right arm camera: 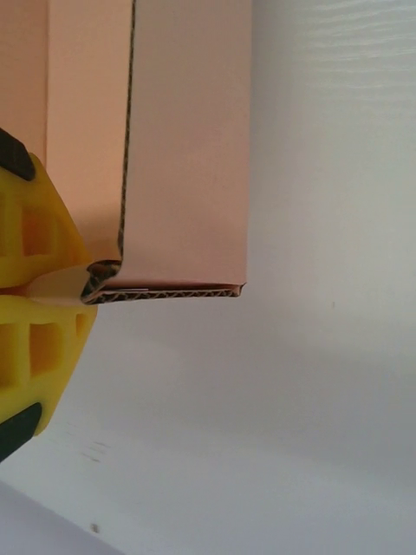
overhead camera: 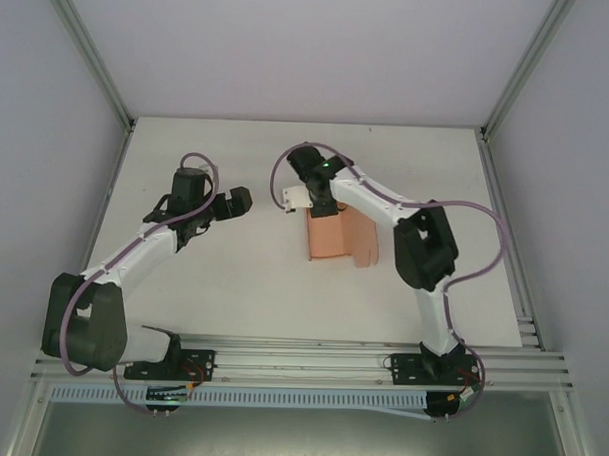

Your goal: Assemble paper box

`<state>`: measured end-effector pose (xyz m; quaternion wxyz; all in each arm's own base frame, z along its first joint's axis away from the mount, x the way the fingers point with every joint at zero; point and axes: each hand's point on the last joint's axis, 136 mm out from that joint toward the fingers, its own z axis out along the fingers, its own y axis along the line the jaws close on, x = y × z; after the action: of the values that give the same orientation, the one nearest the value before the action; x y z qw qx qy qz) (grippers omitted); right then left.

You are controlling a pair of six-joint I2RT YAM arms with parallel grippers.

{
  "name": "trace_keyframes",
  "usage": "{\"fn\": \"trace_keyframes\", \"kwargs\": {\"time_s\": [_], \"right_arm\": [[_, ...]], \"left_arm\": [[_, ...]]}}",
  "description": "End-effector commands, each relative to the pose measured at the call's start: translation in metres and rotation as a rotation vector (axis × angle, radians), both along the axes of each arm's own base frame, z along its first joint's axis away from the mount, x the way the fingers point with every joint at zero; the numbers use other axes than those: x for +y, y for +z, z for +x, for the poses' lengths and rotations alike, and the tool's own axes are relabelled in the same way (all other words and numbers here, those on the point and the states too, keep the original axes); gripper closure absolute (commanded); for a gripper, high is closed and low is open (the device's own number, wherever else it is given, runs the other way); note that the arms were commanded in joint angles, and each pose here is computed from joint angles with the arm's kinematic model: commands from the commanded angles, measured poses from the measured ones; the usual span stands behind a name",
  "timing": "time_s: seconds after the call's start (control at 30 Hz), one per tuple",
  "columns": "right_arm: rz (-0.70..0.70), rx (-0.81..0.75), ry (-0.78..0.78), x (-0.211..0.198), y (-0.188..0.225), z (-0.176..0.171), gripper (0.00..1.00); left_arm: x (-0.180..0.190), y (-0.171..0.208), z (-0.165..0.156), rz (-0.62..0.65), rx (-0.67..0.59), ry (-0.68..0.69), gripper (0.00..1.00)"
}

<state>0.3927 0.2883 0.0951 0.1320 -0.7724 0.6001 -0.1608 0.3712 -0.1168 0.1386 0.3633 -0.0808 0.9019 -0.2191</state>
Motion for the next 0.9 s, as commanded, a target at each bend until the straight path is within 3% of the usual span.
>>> {"fn": "trace_keyframes", "kwargs": {"time_s": [0.0,0.17,0.3,0.4,0.53,0.57,0.63,0.67,0.77,0.83,0.87], "right_arm": [[-0.207,0.010,0.217,0.001,-0.011,-0.002,1.00],[-0.172,0.035,0.336,0.039,-0.040,-0.015,0.98],[-0.128,0.043,0.288,0.045,-0.041,-0.020,0.68],[-0.051,0.034,0.193,0.043,-0.028,-0.018,0.57],[0.244,-0.075,0.055,0.056,0.023,-0.013,0.46],[0.358,-0.129,-0.002,0.060,0.045,-0.011,0.40],[0.588,-0.236,-0.163,0.063,0.089,-0.003,0.10],[0.701,-0.300,-0.299,0.053,0.111,0.003,0.01],[0.918,-0.434,-0.789,-0.008,0.147,0.006,0.01],[0.985,-0.368,-1.079,-0.053,0.135,-0.012,0.01],[1.014,-0.255,-1.195,-0.067,0.121,-0.027,0.01]], "left_arm": [[0.008,-0.013,-0.004,-0.038,0.053,0.034,0.02],[0.018,-0.028,-0.008,-0.082,0.084,0.060,0.02],[0.019,-0.034,-0.008,-0.076,0.103,0.060,0.02],[0.014,-0.032,-0.005,-0.089,0.096,0.034,0.02],[0.005,-0.027,-0.002,-0.111,0.072,-0.027,0.02],[0.002,-0.025,-0.002,-0.117,0.065,-0.042,0.02],[-0.001,-0.023,0.000,-0.123,0.058,-0.060,0.02],[-0.001,-0.025,0.001,-0.121,0.066,-0.060,0.02],[-0.007,-0.029,0.003,-0.137,0.078,-0.092,0.02],[-0.014,-0.027,0.003,-0.161,0.068,-0.131,0.02],[-0.016,-0.026,0.004,-0.166,0.061,-0.148,0.02]]}}
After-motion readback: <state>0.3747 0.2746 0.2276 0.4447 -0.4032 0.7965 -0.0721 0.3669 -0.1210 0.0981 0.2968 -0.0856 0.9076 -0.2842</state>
